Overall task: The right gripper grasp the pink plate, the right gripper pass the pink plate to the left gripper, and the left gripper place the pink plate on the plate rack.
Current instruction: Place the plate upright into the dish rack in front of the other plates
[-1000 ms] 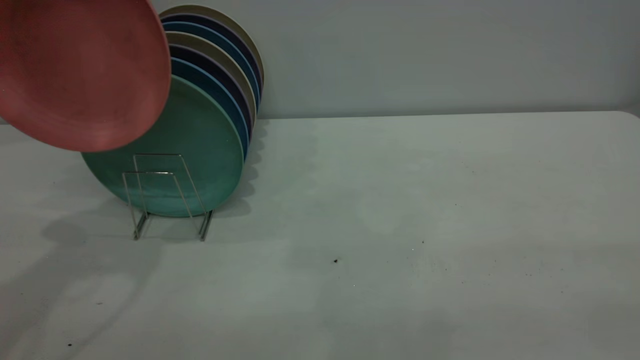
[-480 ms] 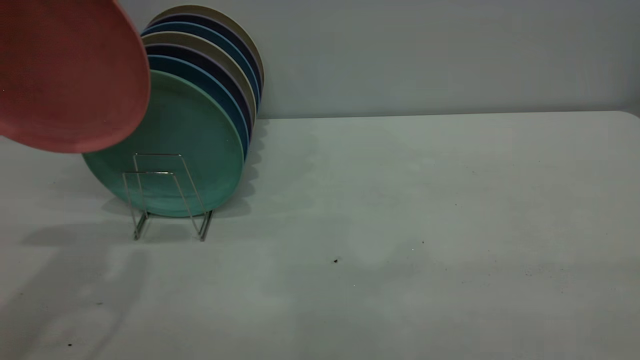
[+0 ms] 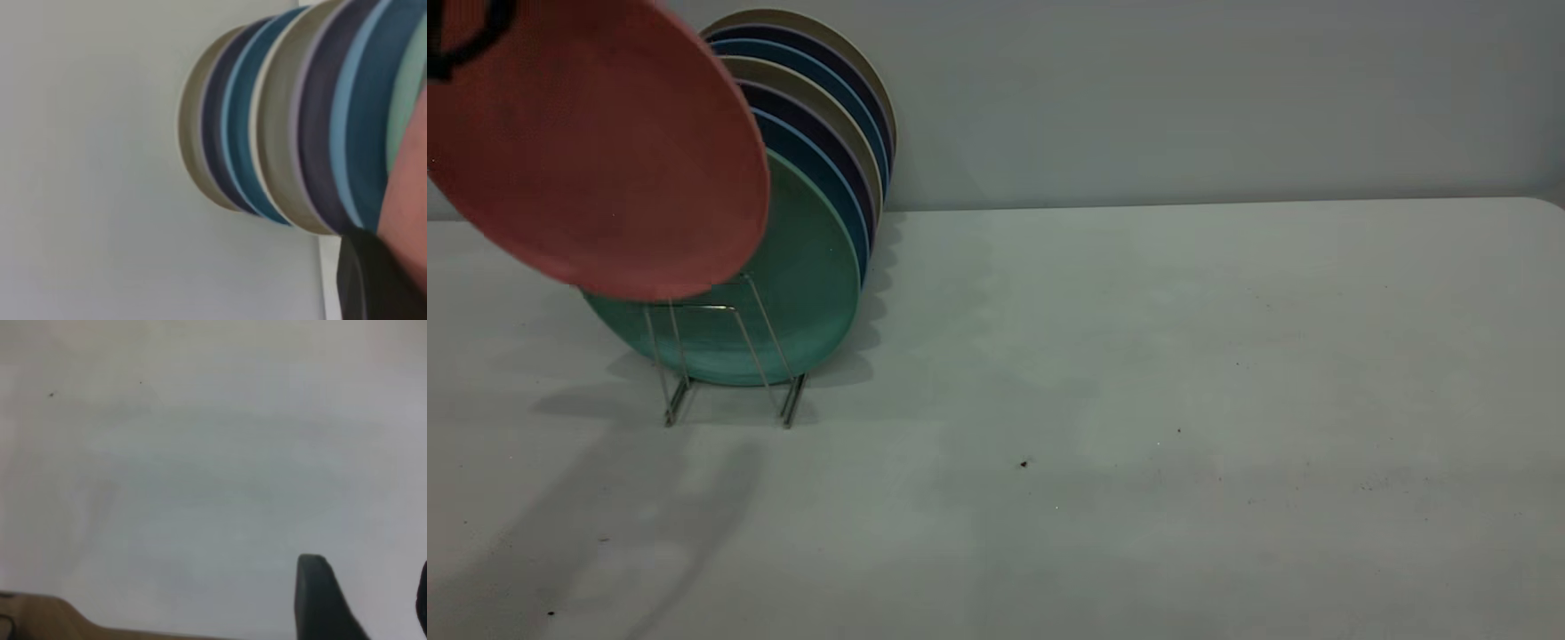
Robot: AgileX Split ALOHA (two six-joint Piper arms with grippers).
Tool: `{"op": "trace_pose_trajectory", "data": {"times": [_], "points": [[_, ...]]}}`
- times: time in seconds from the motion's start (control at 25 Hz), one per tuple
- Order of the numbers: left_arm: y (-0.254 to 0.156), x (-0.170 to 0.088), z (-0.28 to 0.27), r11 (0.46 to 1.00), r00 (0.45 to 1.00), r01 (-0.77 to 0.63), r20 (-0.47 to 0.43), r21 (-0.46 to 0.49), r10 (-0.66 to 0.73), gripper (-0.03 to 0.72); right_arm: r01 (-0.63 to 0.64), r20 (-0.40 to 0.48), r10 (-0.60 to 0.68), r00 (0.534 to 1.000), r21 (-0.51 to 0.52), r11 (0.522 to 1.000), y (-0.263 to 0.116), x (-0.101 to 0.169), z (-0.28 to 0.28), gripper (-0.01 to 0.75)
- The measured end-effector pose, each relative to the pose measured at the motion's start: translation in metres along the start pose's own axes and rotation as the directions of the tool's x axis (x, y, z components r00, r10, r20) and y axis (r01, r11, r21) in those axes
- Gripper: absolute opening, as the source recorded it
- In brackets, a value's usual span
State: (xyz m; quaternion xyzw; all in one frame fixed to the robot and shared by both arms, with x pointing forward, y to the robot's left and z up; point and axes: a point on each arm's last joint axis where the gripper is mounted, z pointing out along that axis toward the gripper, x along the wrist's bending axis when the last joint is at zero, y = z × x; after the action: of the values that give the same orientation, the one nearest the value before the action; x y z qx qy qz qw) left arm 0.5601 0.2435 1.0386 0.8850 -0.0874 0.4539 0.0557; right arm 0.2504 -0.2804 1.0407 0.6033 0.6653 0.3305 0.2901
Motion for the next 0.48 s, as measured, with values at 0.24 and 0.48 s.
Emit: {"op": "trace_pose_trajectory", "data": {"times": [0.24, 0.48], "points": [[0.0005, 0.0001, 0.0038, 1.0, 0.999, -0.029, -0.013, 0.007, 0.03, 0.017, 0.0, 0.0, 0.0, 1.0, 0.0, 1.0, 0.0, 0.0, 0.0, 0.361], [0.005, 0.0005, 0.0065, 0.996, 0.996, -0.084, -0.026, 0.006, 0.084, 0.017, 0.001, 0.001, -0.001, 1.0, 0.0, 1.0, 0.0, -0.0001, 0.0, 0.361]]}}
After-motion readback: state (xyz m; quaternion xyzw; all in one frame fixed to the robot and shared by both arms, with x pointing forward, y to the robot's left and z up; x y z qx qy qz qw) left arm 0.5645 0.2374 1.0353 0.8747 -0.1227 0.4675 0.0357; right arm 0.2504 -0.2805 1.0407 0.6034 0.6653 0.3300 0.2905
